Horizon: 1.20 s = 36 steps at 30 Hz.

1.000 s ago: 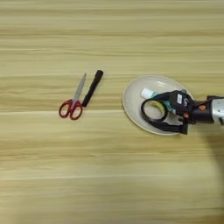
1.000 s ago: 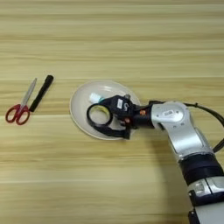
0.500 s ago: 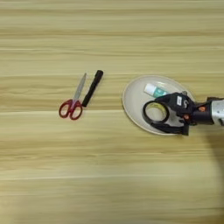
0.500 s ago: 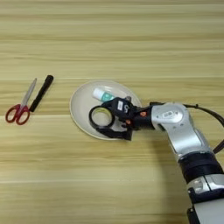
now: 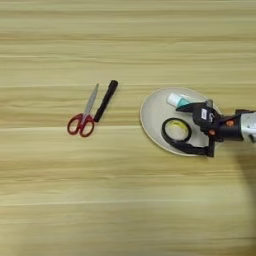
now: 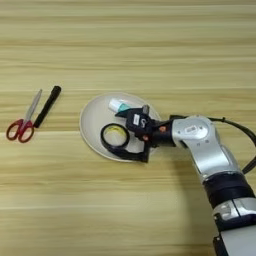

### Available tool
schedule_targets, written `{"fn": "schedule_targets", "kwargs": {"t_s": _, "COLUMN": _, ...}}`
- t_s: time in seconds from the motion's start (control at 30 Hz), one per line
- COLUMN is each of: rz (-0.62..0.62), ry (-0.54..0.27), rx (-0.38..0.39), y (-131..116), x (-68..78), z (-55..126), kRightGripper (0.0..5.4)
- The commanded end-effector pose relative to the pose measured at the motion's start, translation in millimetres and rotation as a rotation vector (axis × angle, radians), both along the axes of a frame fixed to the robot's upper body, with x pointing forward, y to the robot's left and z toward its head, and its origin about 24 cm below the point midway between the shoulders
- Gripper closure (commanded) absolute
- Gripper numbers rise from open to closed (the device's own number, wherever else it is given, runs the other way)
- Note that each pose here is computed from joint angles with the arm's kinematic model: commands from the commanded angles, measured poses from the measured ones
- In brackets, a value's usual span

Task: Move the objects on the table

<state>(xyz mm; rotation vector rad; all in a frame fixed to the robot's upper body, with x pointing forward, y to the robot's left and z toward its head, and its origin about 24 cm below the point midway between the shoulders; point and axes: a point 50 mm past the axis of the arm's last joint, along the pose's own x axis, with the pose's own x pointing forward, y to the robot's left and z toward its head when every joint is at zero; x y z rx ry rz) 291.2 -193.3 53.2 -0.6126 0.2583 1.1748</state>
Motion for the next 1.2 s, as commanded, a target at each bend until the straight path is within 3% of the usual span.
{"fn": "schedule_targets", "kwargs": {"t_s": 0.03, "rz": -0.009, "ry": -0.239, "rx": 0.099, "y": 7, "x": 22.6, "z": 55.6, "kRightGripper": 0.03}}
{"fn": "schedule_targets", "kwargs": {"t_s": 0.17, "rz": -0.025, "ry": -0.291, "rx": 0.175, "y": 12, "x": 26.5, "z": 68.8, "kRightGripper": 0.03}}
{"fn": "schedule_targets", "kwargs": {"t_s": 0.5, "rz": -0.03, "ry": -0.343, "rx": 0.27, "y": 24, "x": 28.4, "z": 83.8, "kRightGripper": 0.03}}
{"fn": "schedule_targets", "kwargs": {"t_s": 1.2, "rz": -0.174, "ry": -0.25, "rx": 0.375, "y": 89, "x": 42.3, "z": 75.3, "kRightGripper": 0.03}}
